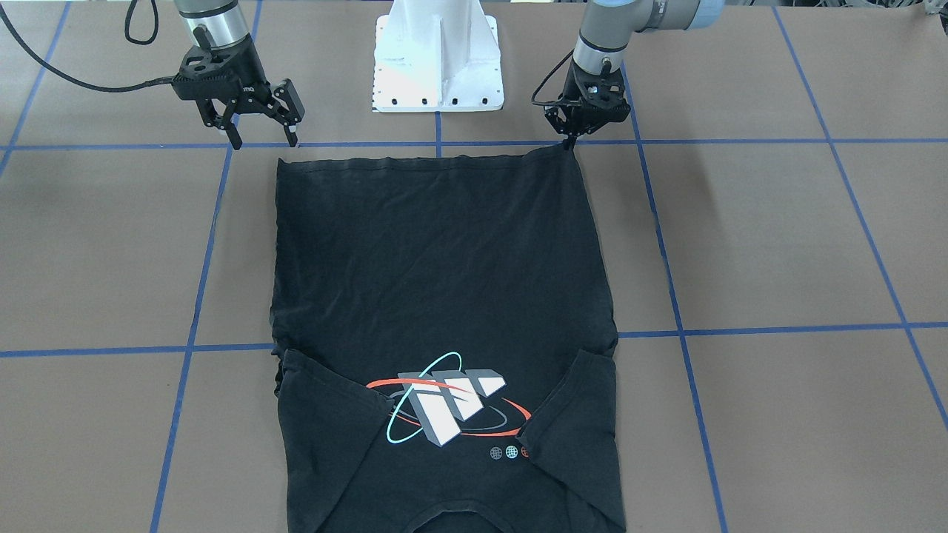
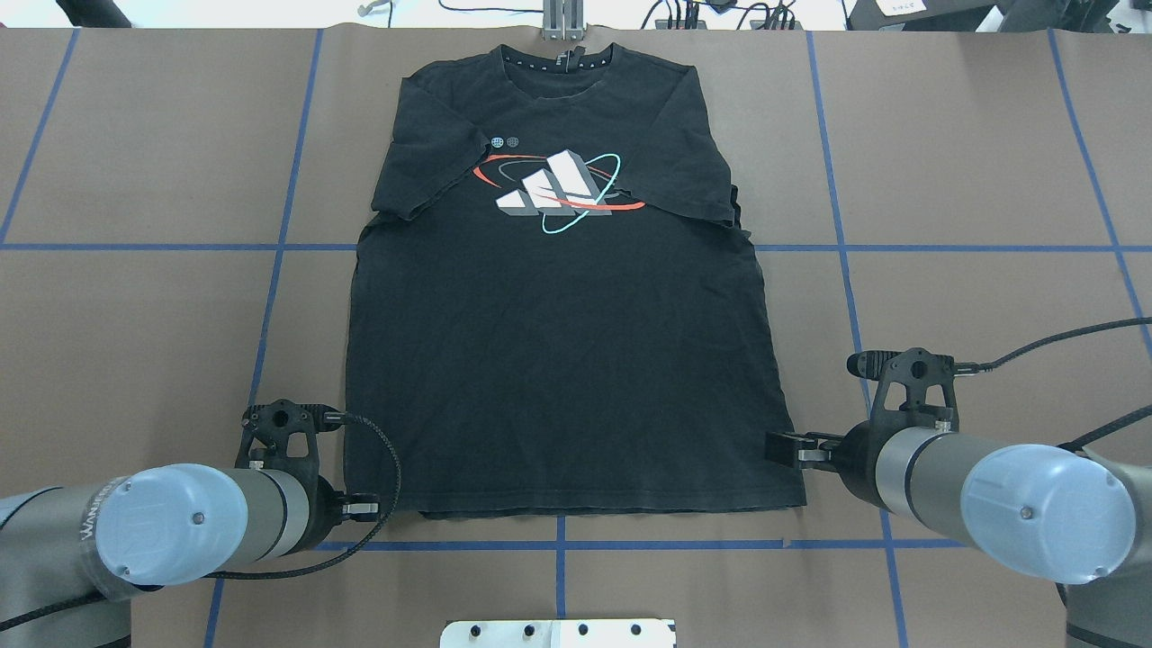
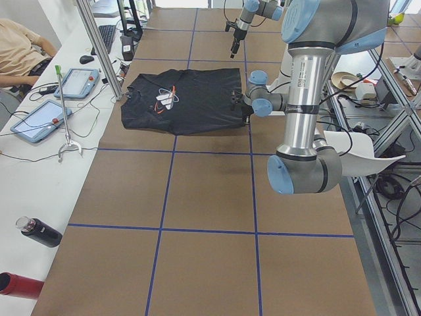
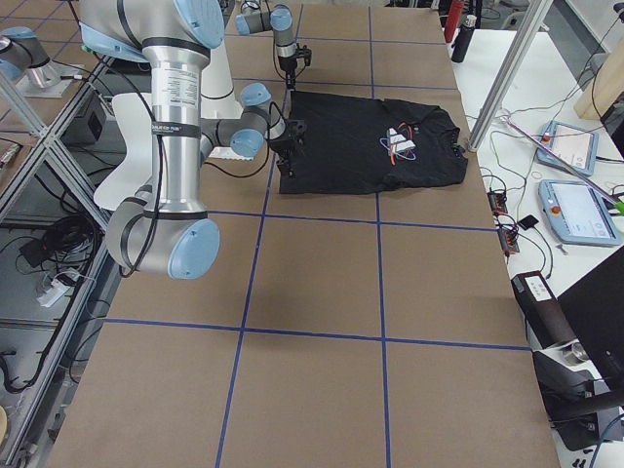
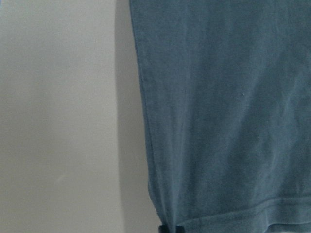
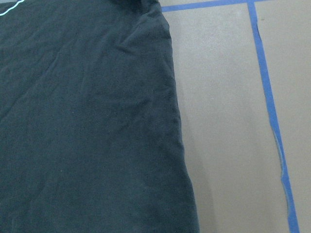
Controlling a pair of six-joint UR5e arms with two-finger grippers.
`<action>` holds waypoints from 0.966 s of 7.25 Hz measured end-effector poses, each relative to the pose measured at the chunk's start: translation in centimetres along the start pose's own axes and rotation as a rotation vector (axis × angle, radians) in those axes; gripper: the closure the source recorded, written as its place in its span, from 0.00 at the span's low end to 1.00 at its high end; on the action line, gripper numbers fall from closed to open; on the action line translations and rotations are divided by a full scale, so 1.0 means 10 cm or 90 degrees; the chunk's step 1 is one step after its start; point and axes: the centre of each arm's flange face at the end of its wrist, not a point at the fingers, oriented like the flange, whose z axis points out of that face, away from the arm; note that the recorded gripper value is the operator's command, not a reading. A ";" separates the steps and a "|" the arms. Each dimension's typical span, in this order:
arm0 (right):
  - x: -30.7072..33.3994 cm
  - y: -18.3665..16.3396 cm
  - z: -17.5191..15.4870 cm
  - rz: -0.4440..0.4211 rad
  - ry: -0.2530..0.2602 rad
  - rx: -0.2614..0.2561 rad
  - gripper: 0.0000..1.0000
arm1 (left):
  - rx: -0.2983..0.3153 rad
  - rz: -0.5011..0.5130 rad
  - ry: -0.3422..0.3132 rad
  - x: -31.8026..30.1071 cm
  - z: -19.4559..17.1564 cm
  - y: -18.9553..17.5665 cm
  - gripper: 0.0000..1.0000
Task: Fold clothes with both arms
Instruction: 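Grasp the hem corners nearest the robot with both grippers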
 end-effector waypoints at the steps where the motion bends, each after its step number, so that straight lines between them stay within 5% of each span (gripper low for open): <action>1: 0.03 0.05 0.15 0.000 -0.008 0.005 0.09 | 0.002 0.000 0.002 0.01 -0.01 0.00 1.00; 4: 0.27 0.43 0.43 0.006 0.018 0.008 0.42 | 0.005 -0.012 0.007 0.04 -0.02 0.02 1.00; 7: 0.32 0.68 0.59 0.000 0.035 0.013 0.43 | 0.005 -0.014 0.011 0.05 -0.05 0.03 1.00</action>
